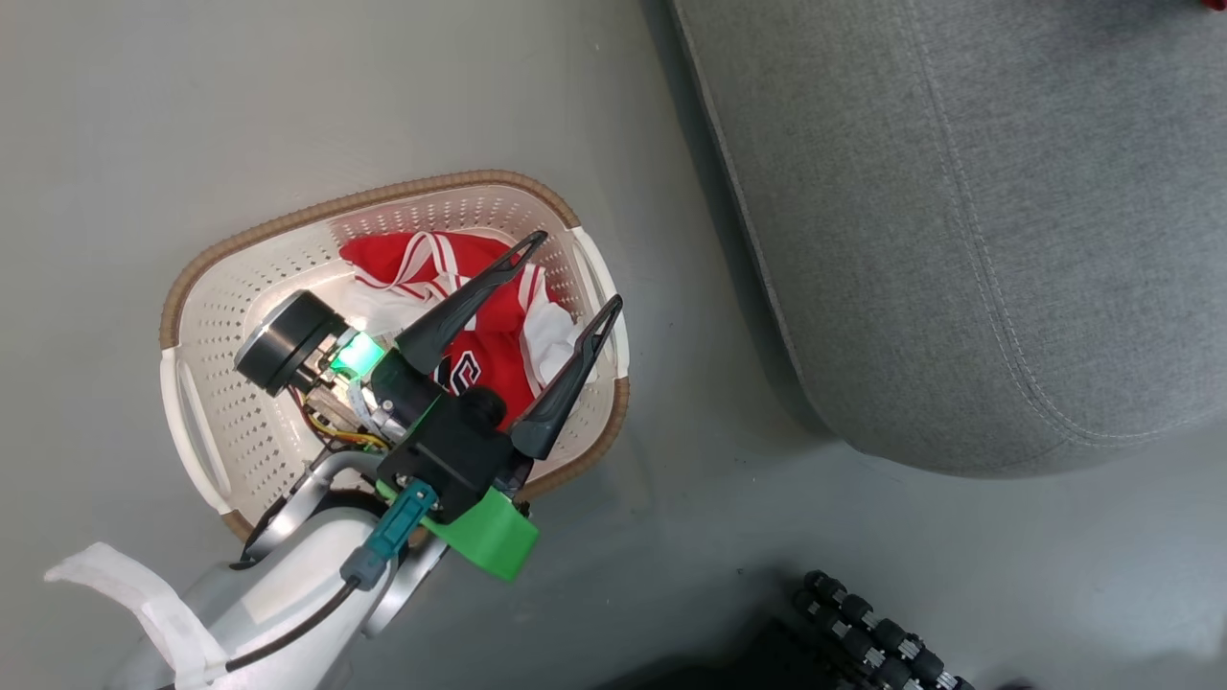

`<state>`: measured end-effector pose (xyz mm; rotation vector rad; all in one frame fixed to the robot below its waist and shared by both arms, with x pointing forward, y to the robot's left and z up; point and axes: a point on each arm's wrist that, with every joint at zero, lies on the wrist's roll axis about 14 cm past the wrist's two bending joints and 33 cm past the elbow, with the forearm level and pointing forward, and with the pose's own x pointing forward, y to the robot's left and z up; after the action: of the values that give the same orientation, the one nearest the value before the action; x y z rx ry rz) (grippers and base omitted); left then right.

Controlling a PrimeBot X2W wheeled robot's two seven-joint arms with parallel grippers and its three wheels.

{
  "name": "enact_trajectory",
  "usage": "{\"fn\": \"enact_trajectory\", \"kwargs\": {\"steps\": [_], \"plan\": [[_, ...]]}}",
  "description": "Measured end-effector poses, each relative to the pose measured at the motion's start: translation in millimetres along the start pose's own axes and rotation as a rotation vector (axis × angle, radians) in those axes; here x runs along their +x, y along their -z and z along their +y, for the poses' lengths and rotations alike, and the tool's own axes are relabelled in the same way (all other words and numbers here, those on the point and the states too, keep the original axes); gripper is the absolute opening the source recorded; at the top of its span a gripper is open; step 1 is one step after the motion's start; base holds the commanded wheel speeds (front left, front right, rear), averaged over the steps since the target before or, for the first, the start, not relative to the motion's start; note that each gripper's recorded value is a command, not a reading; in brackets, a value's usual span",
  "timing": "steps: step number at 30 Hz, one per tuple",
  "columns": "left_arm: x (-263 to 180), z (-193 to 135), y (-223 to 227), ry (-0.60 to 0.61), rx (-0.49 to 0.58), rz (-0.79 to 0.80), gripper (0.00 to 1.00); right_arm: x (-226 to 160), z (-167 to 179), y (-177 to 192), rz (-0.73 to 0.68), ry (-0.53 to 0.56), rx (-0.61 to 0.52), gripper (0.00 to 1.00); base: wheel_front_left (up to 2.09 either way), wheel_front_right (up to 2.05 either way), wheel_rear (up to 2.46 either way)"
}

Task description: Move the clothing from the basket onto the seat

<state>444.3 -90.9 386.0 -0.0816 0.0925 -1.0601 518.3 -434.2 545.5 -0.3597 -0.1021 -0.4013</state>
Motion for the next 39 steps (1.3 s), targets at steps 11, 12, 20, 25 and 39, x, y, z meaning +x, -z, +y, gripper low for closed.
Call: {"fn": "enact_trajectory", "kwargs": {"steps": [11, 12, 20, 25, 39], "plan": [[-6.2, -7.1, -5.8, -0.011, -0.012, -0.004, 1.0, -85.9, -21.5, 109.9, 0.365, 0.109, 0.017, 1.0, 0.0, 0.0, 0.0], [-6.5, -9.2, -8.7, -0.013, -0.013, -0.011, 1.0, -94.1, -24.5, 111.6, 0.376, 0.12, 0.013, 1.0, 0.0, 0.0, 0.0], [-19.2, -20.5, -21.3, -0.105, -0.121, -0.029, 1.0, -158.1, -16.4, 97.6, 0.36, 0.184, 0.115, 1.0, 0.0, 0.0, 0.0], [-33.1, -14.1, -34.9, -0.244, -0.268, -0.059, 1.0, -191.3, 17.6, 92.2, 0.374, 0.113, 0.218, 1.0, 0.0, 0.0, 0.0], [-116.7, -4.3, -66.8, -0.514, -0.153, -0.097, 1.0, -234.1, 72.7, 65.2, 0.35, -0.092, 0.301, 1.0, 0.0, 0.0, 0.0]]}}
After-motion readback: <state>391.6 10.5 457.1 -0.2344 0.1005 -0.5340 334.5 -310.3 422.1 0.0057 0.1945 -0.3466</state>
